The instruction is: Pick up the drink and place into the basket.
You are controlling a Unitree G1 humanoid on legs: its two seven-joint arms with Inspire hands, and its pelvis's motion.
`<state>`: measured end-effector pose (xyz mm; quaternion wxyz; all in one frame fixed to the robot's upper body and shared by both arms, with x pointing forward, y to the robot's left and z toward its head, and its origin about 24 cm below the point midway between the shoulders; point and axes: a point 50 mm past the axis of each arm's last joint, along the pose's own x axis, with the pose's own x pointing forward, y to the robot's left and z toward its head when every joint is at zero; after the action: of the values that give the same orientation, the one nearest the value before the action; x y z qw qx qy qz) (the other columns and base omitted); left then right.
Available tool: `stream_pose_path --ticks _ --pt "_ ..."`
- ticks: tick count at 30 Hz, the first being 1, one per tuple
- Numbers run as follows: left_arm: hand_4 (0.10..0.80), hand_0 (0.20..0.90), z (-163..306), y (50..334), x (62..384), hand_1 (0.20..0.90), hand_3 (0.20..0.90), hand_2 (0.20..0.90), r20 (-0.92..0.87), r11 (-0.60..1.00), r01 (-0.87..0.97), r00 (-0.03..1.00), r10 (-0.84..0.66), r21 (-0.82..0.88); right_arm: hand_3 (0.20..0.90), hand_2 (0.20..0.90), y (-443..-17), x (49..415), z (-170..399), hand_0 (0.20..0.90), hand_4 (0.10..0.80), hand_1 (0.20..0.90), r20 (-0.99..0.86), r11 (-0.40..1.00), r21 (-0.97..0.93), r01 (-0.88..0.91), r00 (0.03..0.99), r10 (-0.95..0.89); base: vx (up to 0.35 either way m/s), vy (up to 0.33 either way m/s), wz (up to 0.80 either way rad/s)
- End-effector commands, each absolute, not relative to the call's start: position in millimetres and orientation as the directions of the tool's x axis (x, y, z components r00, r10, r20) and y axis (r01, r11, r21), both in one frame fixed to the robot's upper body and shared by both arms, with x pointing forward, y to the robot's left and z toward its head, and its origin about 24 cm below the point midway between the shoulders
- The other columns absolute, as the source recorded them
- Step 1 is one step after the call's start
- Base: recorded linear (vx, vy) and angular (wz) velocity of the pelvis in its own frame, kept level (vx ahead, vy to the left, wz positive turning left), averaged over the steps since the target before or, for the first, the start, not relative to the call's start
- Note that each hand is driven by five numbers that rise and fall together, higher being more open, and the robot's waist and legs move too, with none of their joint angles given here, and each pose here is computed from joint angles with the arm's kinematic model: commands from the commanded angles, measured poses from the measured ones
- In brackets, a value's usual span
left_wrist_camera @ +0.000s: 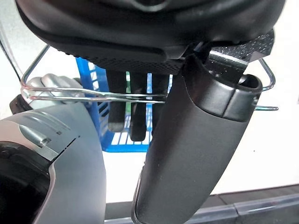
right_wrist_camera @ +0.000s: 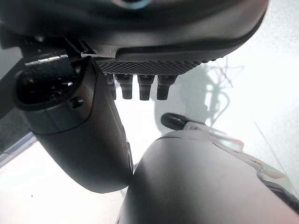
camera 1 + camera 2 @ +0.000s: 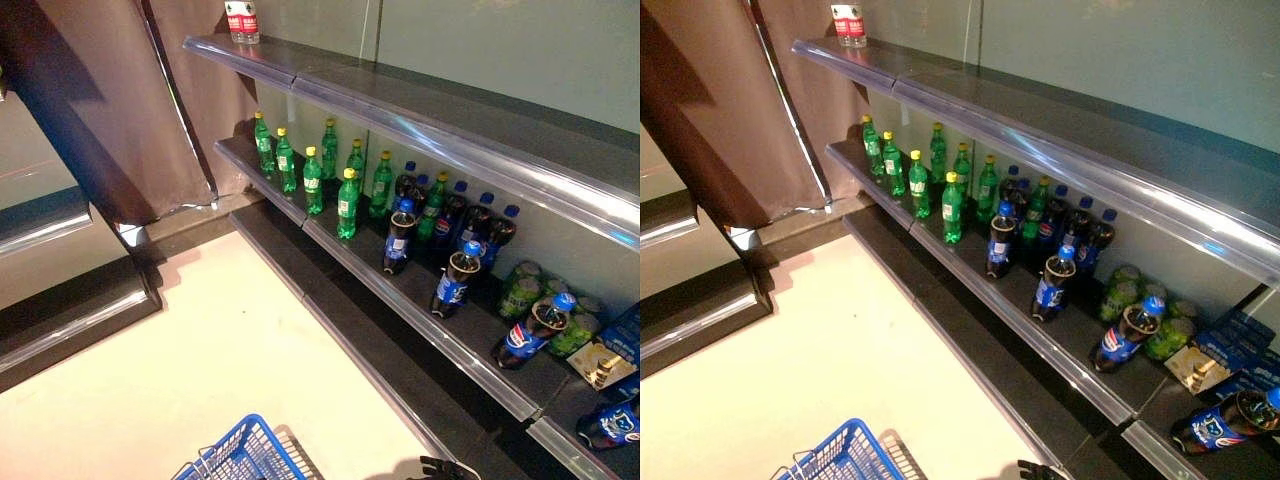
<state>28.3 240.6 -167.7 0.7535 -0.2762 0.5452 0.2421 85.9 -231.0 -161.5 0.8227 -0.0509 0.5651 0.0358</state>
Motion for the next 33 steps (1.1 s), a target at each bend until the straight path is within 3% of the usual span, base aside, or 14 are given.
stream_pose_path --ticks 1,14,33 --pt "0.1 0.3 -166.3 208.2 83.4 0.3 0.2 0.3 -0.887 0.735 -0.584 0.458 -0.054 -0.346 0.9 0.9 -236.9 95.1 -159.0 0.9 0.8 0.9 -0.931 0.989 -0.064 -0.13 0.365 -0.012 0.0 0.0 0.0" --pt "0.1 0.3 -166.4 210.0 82.1 0.3 0.2 0.3 -0.889 0.728 -0.599 0.457 -0.03 -0.332 0.9 0.9 -237.1 92.5 -159.4 0.9 0.8 0.9 -0.93 0.989 -0.068 -0.134 0.366 -0.014 0.003 -0.001 0.0" --pt "0.1 0.3 -167.8 221.9 69.9 0.3 0.2 0.3 -0.921 0.724 -0.653 0.385 0.064 -0.222 0.9 0.9 -227.9 107.4 -155.7 0.9 0.8 0.9 -0.893 0.971 -0.08 -0.224 0.449 0.03 0.01 -0.002 0.0"
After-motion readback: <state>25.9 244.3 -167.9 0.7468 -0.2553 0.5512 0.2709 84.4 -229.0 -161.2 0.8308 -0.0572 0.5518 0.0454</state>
